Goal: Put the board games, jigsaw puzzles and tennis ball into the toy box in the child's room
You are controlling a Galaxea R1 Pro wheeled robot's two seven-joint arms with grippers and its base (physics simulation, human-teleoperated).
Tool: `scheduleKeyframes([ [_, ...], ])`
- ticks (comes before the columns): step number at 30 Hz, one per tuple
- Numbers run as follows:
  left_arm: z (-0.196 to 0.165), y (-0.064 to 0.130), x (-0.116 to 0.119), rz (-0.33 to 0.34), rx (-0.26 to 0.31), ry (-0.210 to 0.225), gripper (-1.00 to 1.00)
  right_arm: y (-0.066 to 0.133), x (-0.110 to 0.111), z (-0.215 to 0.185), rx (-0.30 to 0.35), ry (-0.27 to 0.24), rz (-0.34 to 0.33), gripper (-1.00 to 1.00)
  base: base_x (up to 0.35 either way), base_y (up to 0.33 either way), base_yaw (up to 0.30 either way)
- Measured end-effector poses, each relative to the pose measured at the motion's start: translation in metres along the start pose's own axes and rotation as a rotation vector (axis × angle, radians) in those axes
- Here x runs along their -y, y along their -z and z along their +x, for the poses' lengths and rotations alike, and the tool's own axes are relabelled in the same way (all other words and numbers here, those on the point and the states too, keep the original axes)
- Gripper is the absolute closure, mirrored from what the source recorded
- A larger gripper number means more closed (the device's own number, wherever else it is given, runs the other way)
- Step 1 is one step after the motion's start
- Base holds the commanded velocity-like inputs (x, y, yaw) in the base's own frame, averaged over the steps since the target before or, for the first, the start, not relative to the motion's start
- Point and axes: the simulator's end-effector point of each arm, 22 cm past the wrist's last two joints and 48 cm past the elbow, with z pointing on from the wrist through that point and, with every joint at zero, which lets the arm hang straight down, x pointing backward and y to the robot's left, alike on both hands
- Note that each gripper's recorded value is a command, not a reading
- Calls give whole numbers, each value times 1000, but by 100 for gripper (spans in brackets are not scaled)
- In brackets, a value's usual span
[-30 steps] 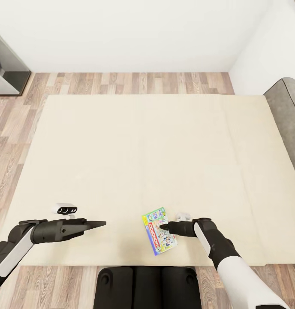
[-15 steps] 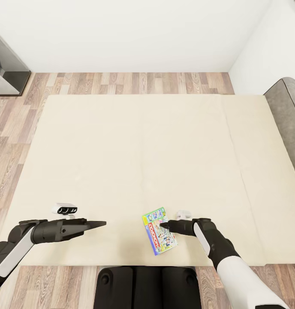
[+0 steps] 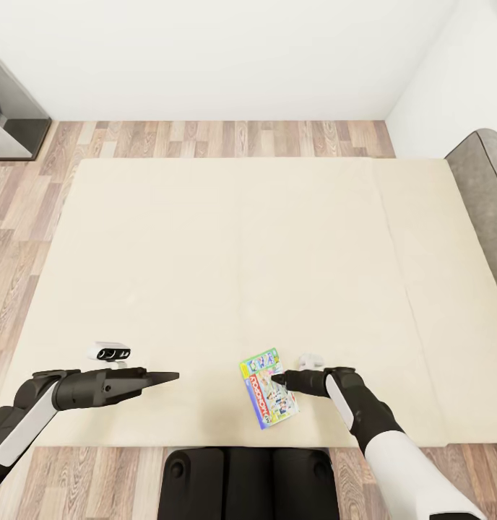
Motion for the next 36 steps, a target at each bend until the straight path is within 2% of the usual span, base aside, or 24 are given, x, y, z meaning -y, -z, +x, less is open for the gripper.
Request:
scheduleKeyframes([
  [36, 1, 1, -4, -2, 1, 11, -100, -5, -6, 3, -6, -7, -12, -100, 0, 16, 0],
])
